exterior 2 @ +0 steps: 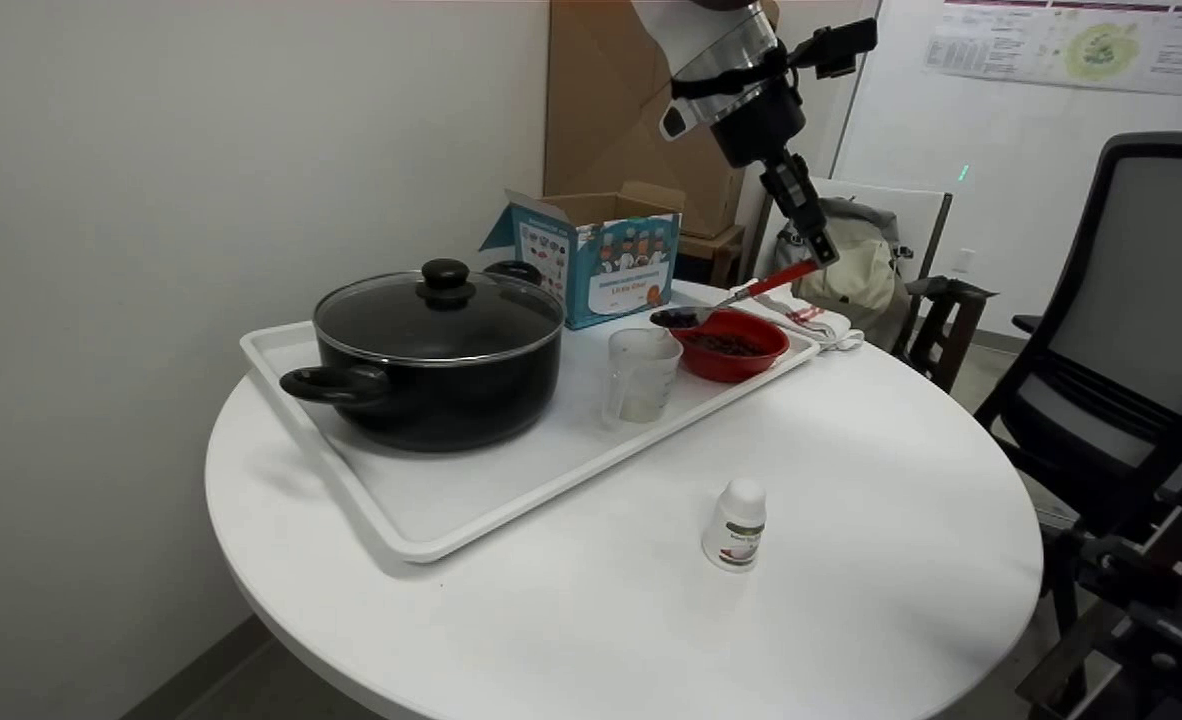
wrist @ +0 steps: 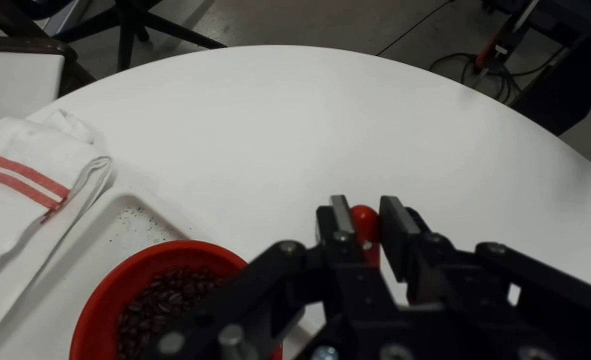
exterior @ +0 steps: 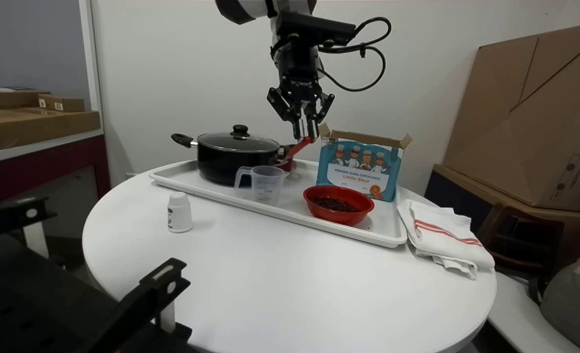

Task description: Use the spoon to get the contents of the orange bowl and pour them into the colourless container

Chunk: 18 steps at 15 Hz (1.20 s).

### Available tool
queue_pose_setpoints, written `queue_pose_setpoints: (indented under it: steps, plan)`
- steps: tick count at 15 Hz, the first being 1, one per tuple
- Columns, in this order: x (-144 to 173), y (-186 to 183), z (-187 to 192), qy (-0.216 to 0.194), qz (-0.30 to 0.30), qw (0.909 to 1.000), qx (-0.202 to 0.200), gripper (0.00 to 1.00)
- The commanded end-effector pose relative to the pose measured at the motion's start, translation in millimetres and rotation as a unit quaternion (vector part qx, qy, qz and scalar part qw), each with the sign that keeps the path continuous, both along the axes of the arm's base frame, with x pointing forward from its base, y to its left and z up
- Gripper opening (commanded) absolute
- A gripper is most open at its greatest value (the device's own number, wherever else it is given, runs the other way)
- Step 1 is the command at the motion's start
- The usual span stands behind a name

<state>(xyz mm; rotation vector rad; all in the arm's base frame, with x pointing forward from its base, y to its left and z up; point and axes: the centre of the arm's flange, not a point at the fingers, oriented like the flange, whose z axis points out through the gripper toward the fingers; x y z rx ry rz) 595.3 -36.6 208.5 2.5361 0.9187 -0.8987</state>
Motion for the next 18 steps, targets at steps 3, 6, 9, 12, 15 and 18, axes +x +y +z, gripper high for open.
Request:
queue_pose_setpoints:
  steps: [3, 6, 9, 12, 15, 18]
  plan:
    - [0, 6, -1, -0.008, 0.012, 0.9993, -0.034, 0.09]
    - [5, 8, -4, -0.009, 0.016, 0.9986, -0.049, 0.09]
    - [4, 10, -7, -0.008, 0.02, 0.998, -0.06, 0.09]
    - [2, 13, -10, -0.008, 0.023, 0.9975, -0.067, 0.09]
    - [4, 19, -11, -0.009, 0.024, 0.9972, -0.07, 0.09]
    - [6, 25, -9, -0.013, 0.028, 0.9969, -0.072, 0.09]
